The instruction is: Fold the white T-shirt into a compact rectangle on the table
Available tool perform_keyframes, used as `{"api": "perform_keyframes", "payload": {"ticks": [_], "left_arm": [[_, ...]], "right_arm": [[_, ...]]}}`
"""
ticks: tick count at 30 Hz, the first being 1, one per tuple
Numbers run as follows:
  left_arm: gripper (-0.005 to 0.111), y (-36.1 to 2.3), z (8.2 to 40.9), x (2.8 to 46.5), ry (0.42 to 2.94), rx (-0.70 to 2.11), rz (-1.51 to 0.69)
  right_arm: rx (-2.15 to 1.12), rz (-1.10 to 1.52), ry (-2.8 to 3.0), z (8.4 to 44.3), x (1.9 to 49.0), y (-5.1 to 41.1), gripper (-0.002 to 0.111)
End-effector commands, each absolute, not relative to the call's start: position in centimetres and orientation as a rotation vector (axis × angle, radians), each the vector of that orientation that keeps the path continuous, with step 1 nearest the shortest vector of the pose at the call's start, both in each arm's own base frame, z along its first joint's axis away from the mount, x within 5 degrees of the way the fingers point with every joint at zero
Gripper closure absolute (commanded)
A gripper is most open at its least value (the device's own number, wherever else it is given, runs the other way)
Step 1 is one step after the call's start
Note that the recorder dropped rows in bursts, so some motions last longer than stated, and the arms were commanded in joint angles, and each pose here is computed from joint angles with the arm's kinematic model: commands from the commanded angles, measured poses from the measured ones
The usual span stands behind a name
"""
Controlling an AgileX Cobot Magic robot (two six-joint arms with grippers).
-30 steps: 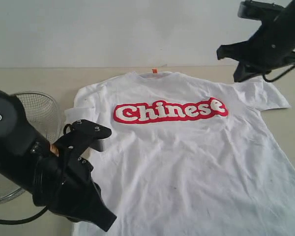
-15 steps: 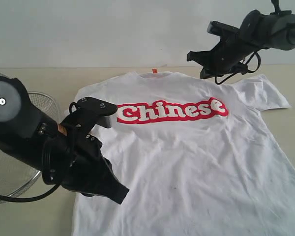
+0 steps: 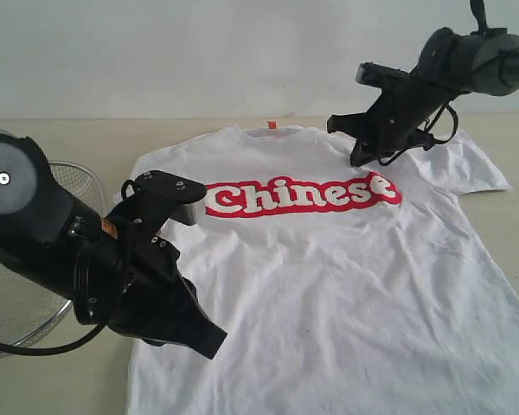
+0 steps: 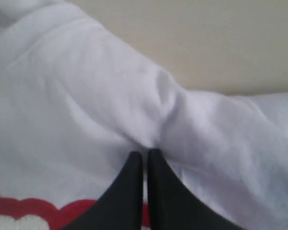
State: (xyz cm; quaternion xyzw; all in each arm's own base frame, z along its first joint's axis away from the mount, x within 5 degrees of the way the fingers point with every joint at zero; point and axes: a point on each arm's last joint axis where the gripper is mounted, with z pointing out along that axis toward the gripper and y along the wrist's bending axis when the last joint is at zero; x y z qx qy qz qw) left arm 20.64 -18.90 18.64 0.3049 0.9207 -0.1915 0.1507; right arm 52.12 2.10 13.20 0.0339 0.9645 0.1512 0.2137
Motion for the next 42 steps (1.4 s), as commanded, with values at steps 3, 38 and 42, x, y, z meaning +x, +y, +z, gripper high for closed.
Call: {"api": "perform_keyframes", "payload": {"ticks": [3,38,42], "left_arm": [[0.102,-19.0,19.1,20.8,2.624,0.855,-0.562],[0.102,-19.0,19.1,20.8,2.607,0.882,-0.555],[0.102,-19.0,19.1,20.8,2.608,0.875,-0.561]], "right_arm": [[0.071,0.436,2.646,15.0,52.1,1.7,0.109],[0.530,0.377,2.778,11.2,48.8,-17.0,0.060],[0.446,0.364,2.814,9.6,49.4,-15.3,0.099]]}}
